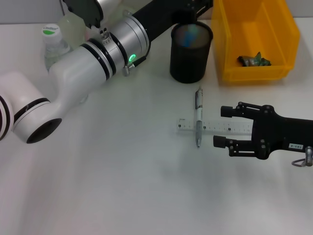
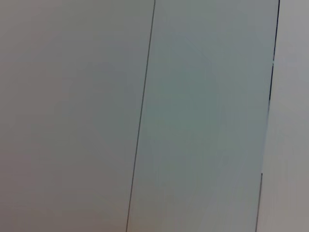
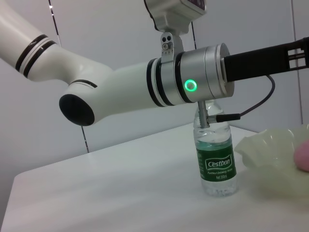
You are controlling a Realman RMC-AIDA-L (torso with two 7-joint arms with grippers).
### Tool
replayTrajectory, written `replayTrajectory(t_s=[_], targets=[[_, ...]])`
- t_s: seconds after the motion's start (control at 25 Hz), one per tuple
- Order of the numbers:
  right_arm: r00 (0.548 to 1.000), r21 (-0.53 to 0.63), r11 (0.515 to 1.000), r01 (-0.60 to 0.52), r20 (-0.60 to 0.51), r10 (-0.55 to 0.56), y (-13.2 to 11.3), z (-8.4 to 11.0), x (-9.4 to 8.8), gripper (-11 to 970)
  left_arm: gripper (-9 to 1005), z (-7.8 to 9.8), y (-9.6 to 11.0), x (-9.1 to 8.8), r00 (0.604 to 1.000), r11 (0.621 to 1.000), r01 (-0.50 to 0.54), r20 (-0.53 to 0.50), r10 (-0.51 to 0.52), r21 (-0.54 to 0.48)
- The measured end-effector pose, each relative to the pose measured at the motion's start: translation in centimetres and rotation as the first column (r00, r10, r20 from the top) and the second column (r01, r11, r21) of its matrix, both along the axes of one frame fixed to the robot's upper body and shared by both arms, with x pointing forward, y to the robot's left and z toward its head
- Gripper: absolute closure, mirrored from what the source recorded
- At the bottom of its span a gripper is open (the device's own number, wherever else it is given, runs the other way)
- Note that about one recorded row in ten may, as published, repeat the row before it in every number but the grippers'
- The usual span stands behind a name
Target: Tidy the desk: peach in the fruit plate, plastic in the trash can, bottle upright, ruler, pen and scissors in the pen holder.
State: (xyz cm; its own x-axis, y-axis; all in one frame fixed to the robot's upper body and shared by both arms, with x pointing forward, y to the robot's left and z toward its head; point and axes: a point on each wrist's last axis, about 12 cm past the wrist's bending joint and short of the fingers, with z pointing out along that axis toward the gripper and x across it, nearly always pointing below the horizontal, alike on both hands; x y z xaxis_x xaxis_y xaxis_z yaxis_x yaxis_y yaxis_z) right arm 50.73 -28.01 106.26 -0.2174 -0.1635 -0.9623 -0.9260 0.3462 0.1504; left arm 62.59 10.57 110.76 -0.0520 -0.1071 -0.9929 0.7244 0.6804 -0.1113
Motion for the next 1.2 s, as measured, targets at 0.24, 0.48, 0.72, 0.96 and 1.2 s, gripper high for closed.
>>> replayTrajectory(t_s=[0.24,0.48,0.72,0.96,1.2], targets=[[1.000,0.000,1.000,0.000,0.000,0.000,0.0,0.0,0.0,149,265,0.0,0.1,0.0,1.000,1.000,-0.001,-0.006,0.001,-0.009],[1.000,0.001,1.000,0.001,0.000,-0.001,0.0,0.0,0.0,149,187,-0.1,0.1,-0.1,1.000,1.000,0.001,-0.007,-0.002,-0.011],[1.000,0.005,1.000,0.001,0.001,-0.001,0.0,0.1,0.0,149,190,0.2,0.7,-1.2,0.993,0.990,0.120,-0.004,-0.121,-0.073],[1.000,0.007,1.000,0.000,0.001,0.000,0.0,0.1,0.0,149,189,0.0,4.2,-3.2,0.963,0.953,0.267,0.016,-0.267,-0.143],[1.000,0.009,1.000,0.000,-0.003,0.000,0.0,0.1,0.0,149,188,-0.6,9.4,-6.3,0.920,0.911,0.391,0.027,-0.391,-0.131]])
